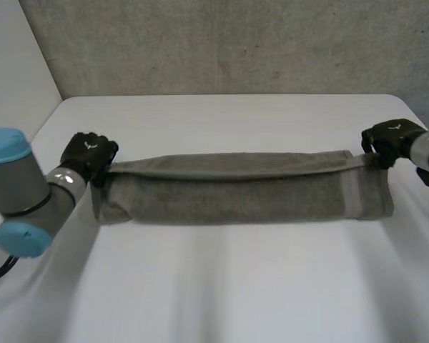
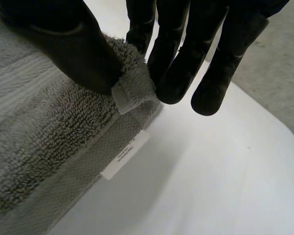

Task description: Fold the towel.

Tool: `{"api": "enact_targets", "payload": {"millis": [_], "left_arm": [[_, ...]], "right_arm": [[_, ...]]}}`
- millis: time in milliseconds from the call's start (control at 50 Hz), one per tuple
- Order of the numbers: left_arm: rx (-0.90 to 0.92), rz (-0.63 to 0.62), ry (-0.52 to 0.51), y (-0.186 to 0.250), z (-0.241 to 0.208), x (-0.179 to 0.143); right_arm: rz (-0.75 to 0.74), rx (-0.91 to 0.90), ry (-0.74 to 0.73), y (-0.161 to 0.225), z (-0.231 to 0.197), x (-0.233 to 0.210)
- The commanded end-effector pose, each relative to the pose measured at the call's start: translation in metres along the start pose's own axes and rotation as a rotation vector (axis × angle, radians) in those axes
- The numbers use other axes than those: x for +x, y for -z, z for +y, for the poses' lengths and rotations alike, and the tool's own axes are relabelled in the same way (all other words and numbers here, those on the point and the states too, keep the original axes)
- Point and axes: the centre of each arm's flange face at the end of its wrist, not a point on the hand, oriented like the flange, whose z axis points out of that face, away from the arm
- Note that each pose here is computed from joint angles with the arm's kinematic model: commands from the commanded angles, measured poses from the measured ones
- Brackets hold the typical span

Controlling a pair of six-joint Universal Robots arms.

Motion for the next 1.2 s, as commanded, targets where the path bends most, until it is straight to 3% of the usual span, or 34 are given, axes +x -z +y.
{"api": "enact_targets", "payload": {"millis": [20, 180, 360, 460, 640, 720, 900, 1000, 1200], "left_arm": [[0.031, -0.037, -0.014, -0.049, 0.009, 0.004], [0.017, -0.069, -0.016, -0.073, 0.014, 0.011], [-0.004, -0.088, -0.014, -0.067, 0.004, 0.02], [-0.013, -0.148, 0.007, -0.045, -0.023, 0.004], [-0.027, -0.135, 0.03, 0.009, -0.041, -0.001], [-0.022, -0.135, 0.03, 0.032, -0.037, 0.004], [-0.004, -0.143, 0.029, 0.045, -0.017, 0.018], [0.001, -0.142, 0.033, 0.048, -0.012, 0.022], [0.0, -0.123, 0.031, 0.05, -0.013, 0.031]], "right_arm": [[0.108, 0.097, -0.02, -0.049, 0.001, -0.004], [0.163, 0.144, -0.002, -0.071, 0.004, -0.018], [0.184, 0.094, -0.013, -0.07, 0.011, -0.027], [0.181, 0.098, -0.072, -0.041, -0.008, -0.022], [0.129, 0.127, -0.078, 0.013, -0.02, -0.033], [0.073, 0.117, -0.063, 0.03, -0.007, -0.045], [0.057, 0.02, -0.042, 0.031, 0.033, -0.043], [0.06, -0.004, -0.022, 0.011, 0.061, -0.043], [0.098, -0.001, -0.029, 0.0, 0.071, -0.029]]}}
